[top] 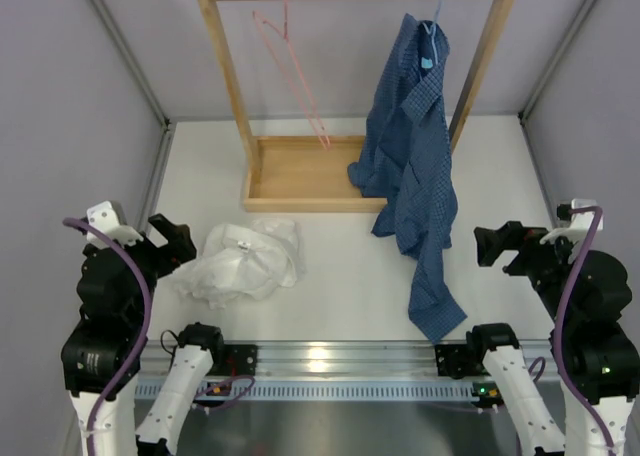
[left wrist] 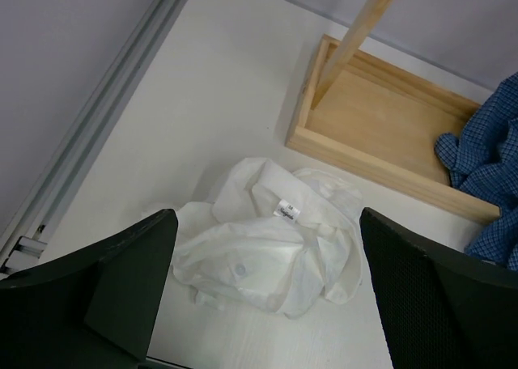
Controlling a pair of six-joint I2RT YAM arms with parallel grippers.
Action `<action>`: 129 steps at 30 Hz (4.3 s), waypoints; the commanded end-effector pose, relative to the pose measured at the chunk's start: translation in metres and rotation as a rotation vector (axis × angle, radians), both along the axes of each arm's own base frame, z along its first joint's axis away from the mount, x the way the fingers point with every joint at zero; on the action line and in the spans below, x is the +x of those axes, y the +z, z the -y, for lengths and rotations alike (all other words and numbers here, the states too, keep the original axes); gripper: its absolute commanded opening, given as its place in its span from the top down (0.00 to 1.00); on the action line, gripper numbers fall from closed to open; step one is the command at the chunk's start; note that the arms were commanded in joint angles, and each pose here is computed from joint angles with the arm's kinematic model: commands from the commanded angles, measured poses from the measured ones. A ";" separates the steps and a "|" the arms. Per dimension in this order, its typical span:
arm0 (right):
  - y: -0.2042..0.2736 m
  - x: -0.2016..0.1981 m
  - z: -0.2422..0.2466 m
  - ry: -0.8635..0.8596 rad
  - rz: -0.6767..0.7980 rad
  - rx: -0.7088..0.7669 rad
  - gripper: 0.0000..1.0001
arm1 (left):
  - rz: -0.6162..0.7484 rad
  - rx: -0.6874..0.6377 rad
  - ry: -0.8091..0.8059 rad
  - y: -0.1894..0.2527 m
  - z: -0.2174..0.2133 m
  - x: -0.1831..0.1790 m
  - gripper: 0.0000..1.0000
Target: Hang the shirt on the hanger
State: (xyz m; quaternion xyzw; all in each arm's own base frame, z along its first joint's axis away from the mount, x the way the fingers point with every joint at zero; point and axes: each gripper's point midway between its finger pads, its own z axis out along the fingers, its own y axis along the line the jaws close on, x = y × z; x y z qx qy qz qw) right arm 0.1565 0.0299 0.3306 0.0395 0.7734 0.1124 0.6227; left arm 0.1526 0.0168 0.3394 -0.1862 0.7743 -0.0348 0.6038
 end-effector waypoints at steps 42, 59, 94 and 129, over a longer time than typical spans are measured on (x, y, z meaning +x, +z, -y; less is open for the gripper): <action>-0.028 -0.010 -0.132 0.807 0.012 0.357 0.01 | -0.633 -0.235 -0.057 -0.226 0.123 0.072 1.00; -0.062 0.009 -0.187 0.850 -0.146 0.131 0.12 | -0.630 -0.134 -0.690 -0.241 0.243 -0.034 1.00; -0.082 0.042 -0.253 0.775 -0.063 -0.214 1.00 | -0.139 -0.053 -0.623 -0.050 0.200 0.014 0.02; -0.050 -0.016 -0.179 0.860 0.014 -0.217 1.00 | 0.160 -0.168 -1.283 -0.099 0.324 0.039 0.17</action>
